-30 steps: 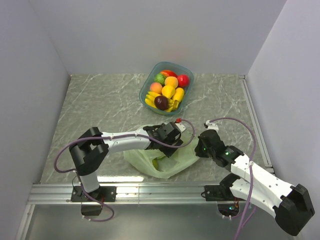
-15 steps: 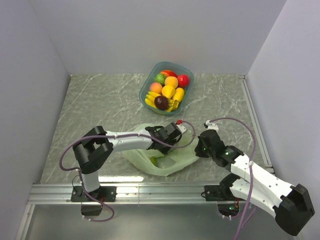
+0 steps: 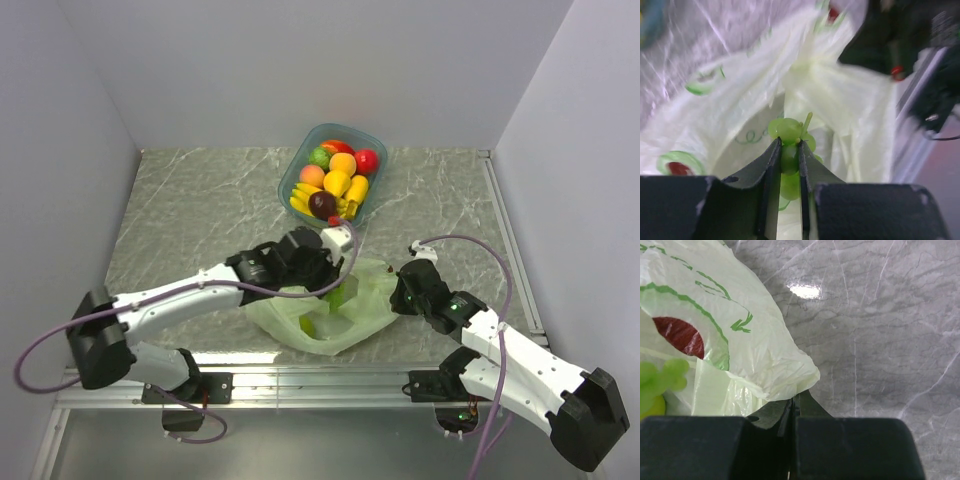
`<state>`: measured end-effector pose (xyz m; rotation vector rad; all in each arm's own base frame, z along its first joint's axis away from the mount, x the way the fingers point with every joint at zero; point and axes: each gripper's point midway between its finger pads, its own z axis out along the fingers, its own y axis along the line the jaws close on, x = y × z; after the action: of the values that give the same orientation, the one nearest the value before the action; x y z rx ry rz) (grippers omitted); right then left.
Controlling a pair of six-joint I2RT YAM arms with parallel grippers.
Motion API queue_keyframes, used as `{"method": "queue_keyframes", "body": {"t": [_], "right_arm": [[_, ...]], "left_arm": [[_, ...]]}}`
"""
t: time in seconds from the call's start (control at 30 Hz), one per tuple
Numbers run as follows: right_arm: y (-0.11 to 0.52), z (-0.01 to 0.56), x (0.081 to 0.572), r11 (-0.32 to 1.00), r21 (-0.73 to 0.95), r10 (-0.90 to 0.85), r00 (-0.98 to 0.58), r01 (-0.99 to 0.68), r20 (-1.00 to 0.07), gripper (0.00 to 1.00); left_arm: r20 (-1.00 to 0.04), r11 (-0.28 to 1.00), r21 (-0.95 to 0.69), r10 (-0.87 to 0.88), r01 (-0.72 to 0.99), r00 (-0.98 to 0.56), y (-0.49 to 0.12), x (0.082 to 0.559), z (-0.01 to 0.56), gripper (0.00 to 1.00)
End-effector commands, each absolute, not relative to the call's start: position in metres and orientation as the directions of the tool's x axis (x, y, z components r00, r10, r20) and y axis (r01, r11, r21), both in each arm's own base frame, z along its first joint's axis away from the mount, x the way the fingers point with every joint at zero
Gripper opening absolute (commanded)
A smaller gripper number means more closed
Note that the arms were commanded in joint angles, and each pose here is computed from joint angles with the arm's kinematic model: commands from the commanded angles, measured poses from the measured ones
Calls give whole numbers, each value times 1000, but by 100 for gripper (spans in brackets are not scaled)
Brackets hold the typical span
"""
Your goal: Untie the knot of the plastic bag and take out the fruit
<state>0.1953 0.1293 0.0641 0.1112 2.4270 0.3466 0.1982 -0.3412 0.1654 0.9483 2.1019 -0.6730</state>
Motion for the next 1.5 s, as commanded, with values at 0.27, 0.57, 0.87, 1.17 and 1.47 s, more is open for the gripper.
{"method": "queue_keyframes", "body": {"t": [0.27, 0.57, 0.87, 1.17, 1.47], "right_arm": [[134, 81, 208, 957, 289, 195, -732, -3, -653, 0], [138, 82, 206, 952, 305, 194, -740, -15, -644, 0], [141, 87, 206, 950, 311, 181, -737, -41, -651, 0], [135, 88, 206, 960, 278, 157, -731, -45, -664, 0], [136, 89, 210, 963, 264, 147, -732, -46, -666, 0]], "left_arm": [[-931, 432, -345, -45, 833, -362, -335, 236, 330, 4], [-925, 555, -369, -302, 746, -233, -312, 332, 414, 6], [-966, 815, -257, -208, 520, -152, -308, 461, 378, 7], [-981, 936, -78, -11, 343, -194, -308, 549, 297, 40], [-976, 918, -96, -12, 384, -216, -313, 543, 303, 99]]}}
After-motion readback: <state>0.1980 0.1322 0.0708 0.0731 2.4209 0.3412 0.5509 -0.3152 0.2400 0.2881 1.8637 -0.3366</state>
